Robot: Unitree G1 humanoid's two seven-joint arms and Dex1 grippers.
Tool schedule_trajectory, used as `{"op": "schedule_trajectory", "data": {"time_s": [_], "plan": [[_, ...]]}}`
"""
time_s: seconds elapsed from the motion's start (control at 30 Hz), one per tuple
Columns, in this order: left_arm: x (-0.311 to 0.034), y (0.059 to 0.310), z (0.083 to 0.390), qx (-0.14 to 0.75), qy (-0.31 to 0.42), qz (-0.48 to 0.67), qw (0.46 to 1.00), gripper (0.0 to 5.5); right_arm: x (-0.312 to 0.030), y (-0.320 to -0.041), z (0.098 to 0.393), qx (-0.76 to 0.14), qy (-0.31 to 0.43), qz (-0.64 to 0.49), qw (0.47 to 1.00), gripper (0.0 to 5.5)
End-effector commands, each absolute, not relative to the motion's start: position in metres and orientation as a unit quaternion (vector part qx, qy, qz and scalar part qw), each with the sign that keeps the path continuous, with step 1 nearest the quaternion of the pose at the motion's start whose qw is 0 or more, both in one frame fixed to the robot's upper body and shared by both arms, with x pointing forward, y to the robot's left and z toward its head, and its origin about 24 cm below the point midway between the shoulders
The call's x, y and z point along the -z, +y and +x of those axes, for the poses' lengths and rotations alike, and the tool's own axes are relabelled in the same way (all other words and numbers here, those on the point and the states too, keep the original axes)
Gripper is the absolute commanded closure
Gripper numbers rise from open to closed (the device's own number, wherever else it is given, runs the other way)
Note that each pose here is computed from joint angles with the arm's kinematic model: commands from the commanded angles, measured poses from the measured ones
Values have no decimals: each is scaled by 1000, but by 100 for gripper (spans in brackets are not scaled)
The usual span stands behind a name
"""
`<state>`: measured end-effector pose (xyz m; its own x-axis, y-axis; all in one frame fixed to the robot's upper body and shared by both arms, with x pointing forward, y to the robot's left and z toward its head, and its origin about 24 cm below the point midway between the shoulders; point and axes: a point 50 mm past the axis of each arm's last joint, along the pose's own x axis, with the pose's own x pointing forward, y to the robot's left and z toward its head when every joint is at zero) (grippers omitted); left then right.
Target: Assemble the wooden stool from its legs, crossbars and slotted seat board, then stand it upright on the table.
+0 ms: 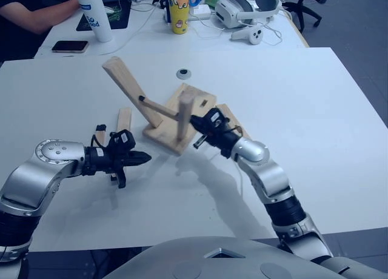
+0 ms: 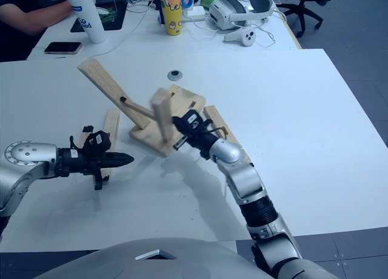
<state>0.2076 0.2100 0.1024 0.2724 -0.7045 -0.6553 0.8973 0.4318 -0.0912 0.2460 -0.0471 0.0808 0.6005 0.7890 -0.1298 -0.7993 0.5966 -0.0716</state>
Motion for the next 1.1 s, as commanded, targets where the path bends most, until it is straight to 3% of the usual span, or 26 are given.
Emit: {"op": "schedule_trajectory", "data": {"time_s": [0.03, 0.2, 0.37, 0.5, 0.73, 0.9, 1.1], "plan": [[-94, 210, 210, 502, 328, 171, 781, 548, -93, -32, 251, -459, 19, -85, 884, 550], [-83, 196, 195, 531, 340, 138, 764, 548, -95, -72, 273, -394, 24, -119, 911, 550], [-74, 178, 198, 517, 307, 141, 786, 548, -79, -101, 300, -383, 64, -227, 893, 550], [-75, 165, 199, 516, 287, 127, 797, 548, -62, -100, 314, -404, 85, -249, 876, 550], [-76, 164, 207, 491, 277, 149, 812, 548, -30, -101, 327, -421, 159, -298, 842, 550], [-69, 171, 216, 445, 282, 200, 826, 548, -15, -115, 318, -487, 270, -363, 747, 550], [-62, 167, 234, 359, 263, 236, 864, 548, -19, -129, 273, -603, 349, -367, 617, 550]]}}
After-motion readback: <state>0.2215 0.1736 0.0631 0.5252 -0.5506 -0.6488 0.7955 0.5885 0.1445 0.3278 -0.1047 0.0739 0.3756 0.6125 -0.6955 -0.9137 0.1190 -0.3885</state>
